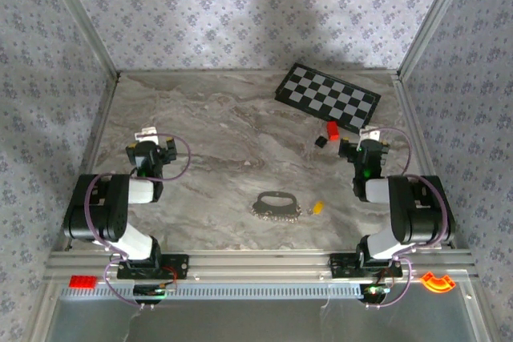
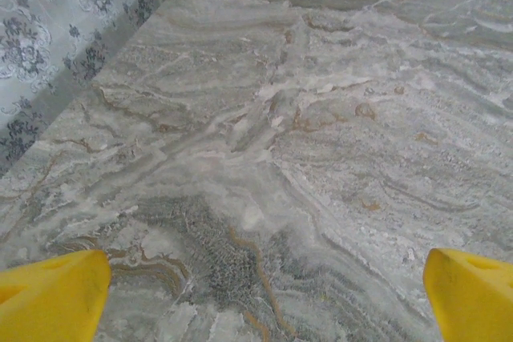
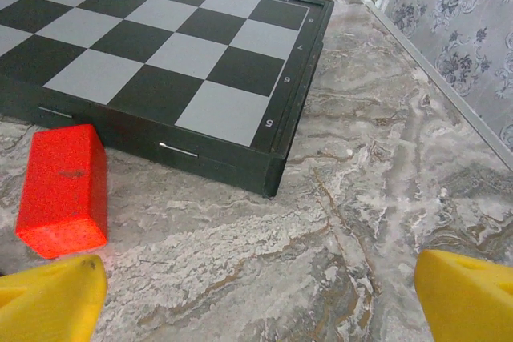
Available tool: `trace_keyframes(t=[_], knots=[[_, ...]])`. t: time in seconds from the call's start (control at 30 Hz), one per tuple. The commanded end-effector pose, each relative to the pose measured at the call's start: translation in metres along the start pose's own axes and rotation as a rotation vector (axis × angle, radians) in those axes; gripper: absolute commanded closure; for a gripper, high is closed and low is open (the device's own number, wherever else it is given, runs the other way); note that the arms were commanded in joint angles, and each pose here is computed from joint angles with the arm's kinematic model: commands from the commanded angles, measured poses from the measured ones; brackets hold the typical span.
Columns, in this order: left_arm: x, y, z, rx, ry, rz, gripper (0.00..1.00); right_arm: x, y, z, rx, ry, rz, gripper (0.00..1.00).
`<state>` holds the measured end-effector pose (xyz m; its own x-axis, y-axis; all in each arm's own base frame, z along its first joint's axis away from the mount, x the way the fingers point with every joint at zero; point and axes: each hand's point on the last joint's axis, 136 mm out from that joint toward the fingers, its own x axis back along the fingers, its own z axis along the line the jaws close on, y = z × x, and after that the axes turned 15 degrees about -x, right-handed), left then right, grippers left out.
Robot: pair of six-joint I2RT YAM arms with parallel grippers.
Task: Put the keys on the keyring
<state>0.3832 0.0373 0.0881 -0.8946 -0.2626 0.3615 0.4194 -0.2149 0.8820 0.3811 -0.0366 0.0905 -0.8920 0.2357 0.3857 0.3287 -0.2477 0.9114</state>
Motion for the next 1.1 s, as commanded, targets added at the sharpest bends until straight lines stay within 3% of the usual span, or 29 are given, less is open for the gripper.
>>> trace_keyframes(t=[0.0, 0.2, 0.37, 0.47, 0.57, 0.77, 1.07], knots=[[0.01, 0.023, 0.007, 0.027, 0.001, -0.062, 0.0, 0.009, 0.024, 0.009, 0.0, 0.012, 0.013, 0.0], [0.03, 0.042, 0.015, 0.044, -0.024, -0.006, 0.0, 0.042, 0.046, 0.015, -0.009, 0.001, -0.051, 0.0], [0.054, 0.057, -0.002, 0.059, -0.125, -0.013, 0.0, 0.076, 0.067, 0.006, -0.176, -0.083, -0.032, 0.0], [0.069, 0.065, -0.02, 0.073, -0.21, -0.023, 0.0, 0.098, 0.067, -0.014, -0.325, -0.218, 0.043, 0.0], [0.085, 0.066, -0.03, 0.115, -0.257, 0.01, 0.0, 0.105, 0.066, 0.0, -0.275, -0.168, 0.131, 0.0], [0.106, 0.052, -0.038, 0.186, -0.324, 0.202, 0.0, 0.107, 0.047, 0.03, -0.214, -0.07, 0.283, 0.0], [0.15, 0.058, -0.095, 0.11, -0.575, 0.244, 0.0, 0.098, 0.006, 0.082, -0.08, 0.062, 0.528, 0.0]])
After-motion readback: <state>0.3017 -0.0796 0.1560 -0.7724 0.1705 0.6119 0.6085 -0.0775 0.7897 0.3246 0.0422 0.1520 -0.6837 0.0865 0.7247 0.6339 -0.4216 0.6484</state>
